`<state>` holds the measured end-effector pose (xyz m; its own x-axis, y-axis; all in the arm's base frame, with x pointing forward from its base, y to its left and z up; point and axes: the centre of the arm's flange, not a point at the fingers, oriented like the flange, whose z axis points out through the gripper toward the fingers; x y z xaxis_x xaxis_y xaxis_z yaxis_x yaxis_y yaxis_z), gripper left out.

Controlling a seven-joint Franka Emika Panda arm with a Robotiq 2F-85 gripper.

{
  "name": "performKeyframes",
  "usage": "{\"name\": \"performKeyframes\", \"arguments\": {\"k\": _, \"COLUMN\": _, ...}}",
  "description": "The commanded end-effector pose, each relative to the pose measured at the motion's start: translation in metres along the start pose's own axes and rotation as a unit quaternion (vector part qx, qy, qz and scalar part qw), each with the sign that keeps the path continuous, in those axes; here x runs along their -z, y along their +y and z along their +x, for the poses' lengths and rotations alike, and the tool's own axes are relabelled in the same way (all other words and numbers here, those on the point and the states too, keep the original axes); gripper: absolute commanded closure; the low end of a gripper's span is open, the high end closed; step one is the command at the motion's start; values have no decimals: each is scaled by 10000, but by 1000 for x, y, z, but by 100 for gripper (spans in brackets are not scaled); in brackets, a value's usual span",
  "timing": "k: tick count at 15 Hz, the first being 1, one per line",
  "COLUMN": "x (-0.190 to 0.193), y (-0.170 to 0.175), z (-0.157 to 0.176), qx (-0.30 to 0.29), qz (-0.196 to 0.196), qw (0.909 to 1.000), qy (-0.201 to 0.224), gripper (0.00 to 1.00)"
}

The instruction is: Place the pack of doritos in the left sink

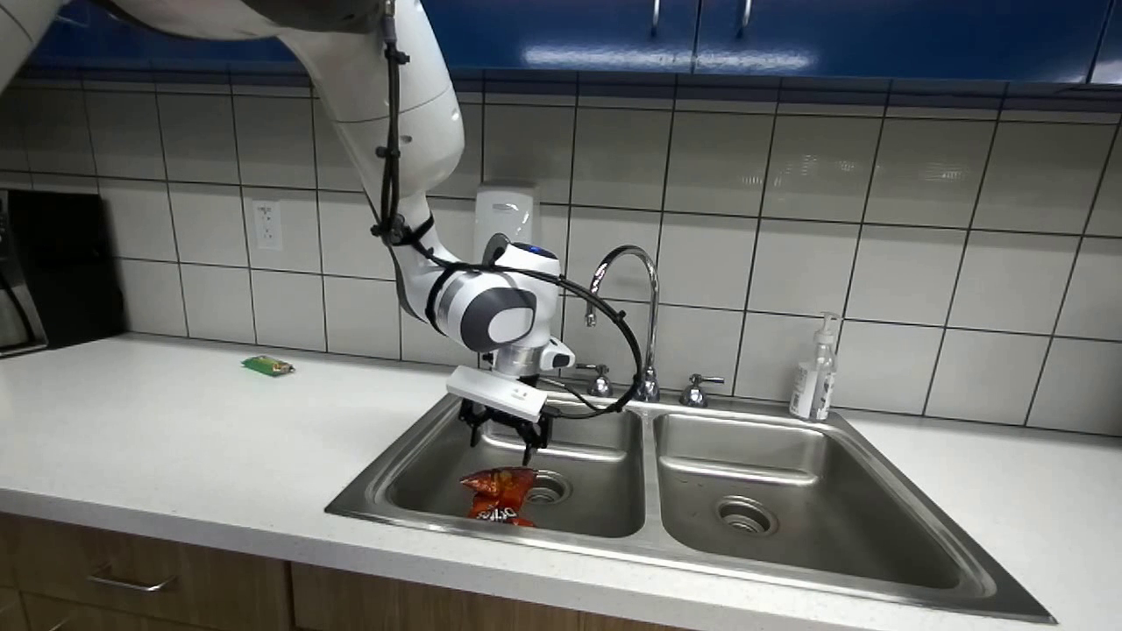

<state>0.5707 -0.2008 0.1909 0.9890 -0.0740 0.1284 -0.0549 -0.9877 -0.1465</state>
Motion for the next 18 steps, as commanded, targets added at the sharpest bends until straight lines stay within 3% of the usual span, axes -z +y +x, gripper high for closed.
{"name": "performKeyframes", "arguments": {"k": 1, "x": 38, "y": -13, "z": -15, "qx": 119, "qz": 73, "qw": 9998, "qy": 163, "gripper": 0}}
{"name": "performKeyframes", "arguments": {"k": 10, "x": 127, "y": -63, "z": -45, "qx": 336, "qz": 71, "qw": 9990, "qy": 270, "gripper": 0}}
{"name": "performKeyframes", "arguments": {"k": 18, "x": 168, "y": -88, "z": -92, "qx": 844, "qz": 388, "qw": 9955, "qy": 189, "gripper": 0}}
